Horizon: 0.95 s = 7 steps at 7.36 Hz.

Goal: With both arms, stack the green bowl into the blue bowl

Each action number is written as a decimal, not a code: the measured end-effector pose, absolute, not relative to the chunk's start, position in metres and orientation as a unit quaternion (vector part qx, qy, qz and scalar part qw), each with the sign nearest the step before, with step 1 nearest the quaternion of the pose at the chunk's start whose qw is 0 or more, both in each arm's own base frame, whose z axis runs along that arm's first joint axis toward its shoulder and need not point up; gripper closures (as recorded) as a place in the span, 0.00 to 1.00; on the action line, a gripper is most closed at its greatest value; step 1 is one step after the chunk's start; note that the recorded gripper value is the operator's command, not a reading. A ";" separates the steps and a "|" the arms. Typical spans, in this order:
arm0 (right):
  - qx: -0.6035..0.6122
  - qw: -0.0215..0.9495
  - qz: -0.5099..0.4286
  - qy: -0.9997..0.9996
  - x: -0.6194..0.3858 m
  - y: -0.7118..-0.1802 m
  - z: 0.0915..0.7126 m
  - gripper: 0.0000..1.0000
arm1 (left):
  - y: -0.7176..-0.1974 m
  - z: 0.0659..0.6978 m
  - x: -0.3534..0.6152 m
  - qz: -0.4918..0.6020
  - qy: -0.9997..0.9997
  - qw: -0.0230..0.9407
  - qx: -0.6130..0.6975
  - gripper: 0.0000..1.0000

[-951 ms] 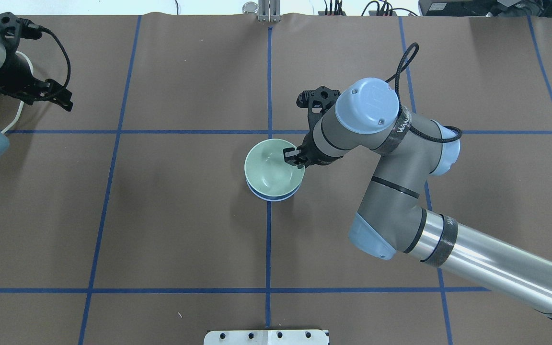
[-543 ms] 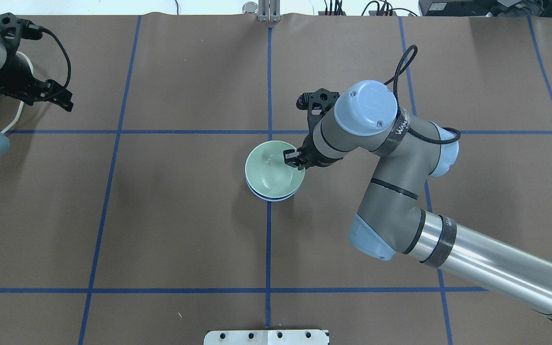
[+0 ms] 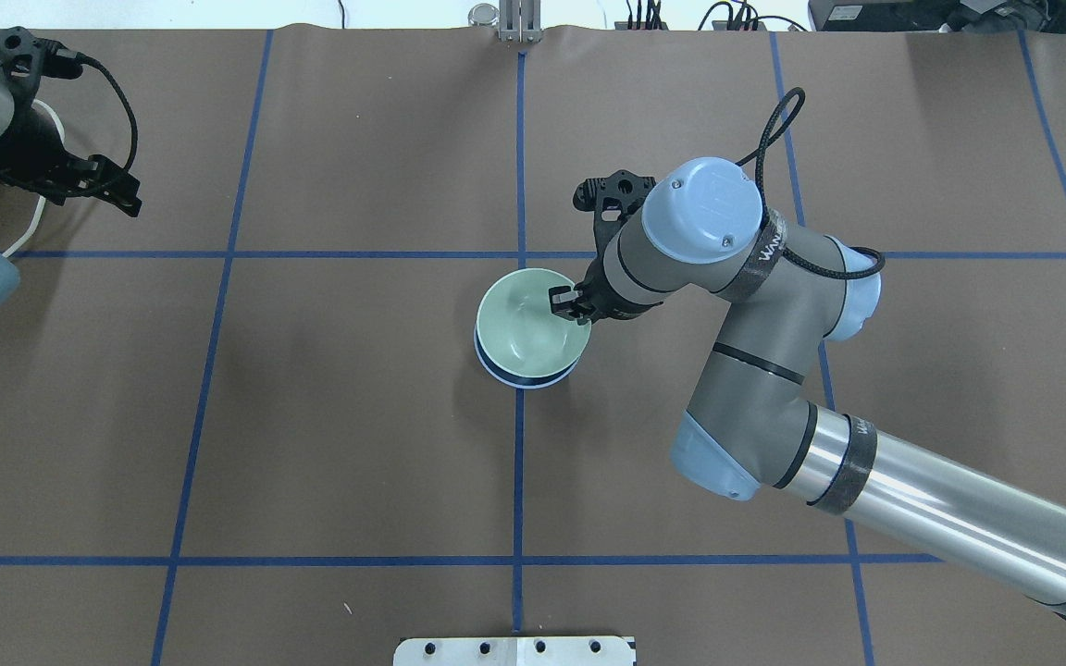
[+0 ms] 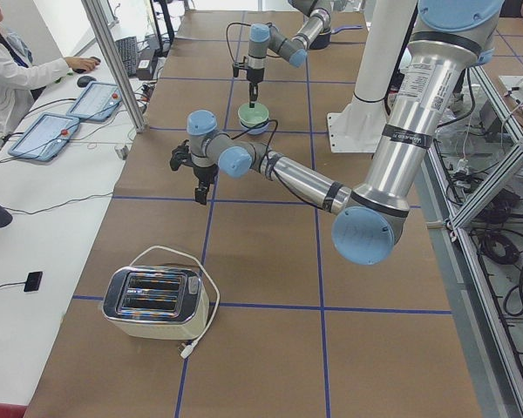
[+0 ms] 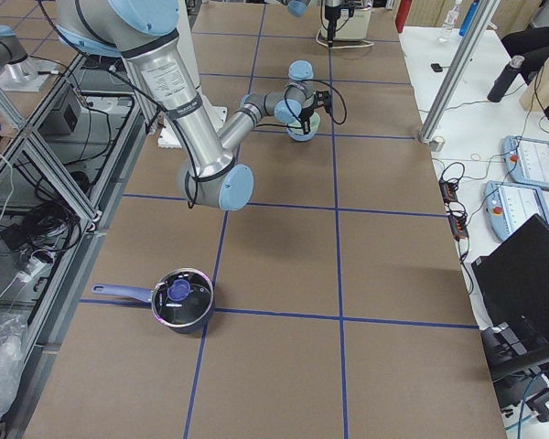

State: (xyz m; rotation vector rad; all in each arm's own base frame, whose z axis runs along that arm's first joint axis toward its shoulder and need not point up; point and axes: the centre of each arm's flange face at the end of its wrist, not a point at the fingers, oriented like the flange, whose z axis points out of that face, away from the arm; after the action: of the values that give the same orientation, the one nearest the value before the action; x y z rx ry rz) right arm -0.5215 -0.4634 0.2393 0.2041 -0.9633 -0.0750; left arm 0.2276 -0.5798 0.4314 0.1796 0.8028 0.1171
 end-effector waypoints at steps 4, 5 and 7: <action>0.097 0.880 -0.037 -0.463 -0.526 -0.462 0.237 0.84 | -0.580 0.433 0.228 0.057 0.390 0.915 0.086 0.03; 0.096 0.881 -0.038 -0.462 -0.528 -0.461 0.238 0.84 | -0.580 0.433 0.228 0.057 0.389 0.915 0.086 0.03; 0.091 0.884 -0.040 -0.458 -0.534 -0.460 0.244 0.84 | -0.581 0.434 0.228 0.057 0.389 0.916 0.085 0.03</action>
State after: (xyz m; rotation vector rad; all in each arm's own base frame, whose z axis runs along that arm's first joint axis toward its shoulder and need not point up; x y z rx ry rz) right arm -0.5341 -0.4597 0.2443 0.1894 -0.9526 -0.0825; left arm 0.2285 -0.5808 0.4341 0.1756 0.8007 0.1170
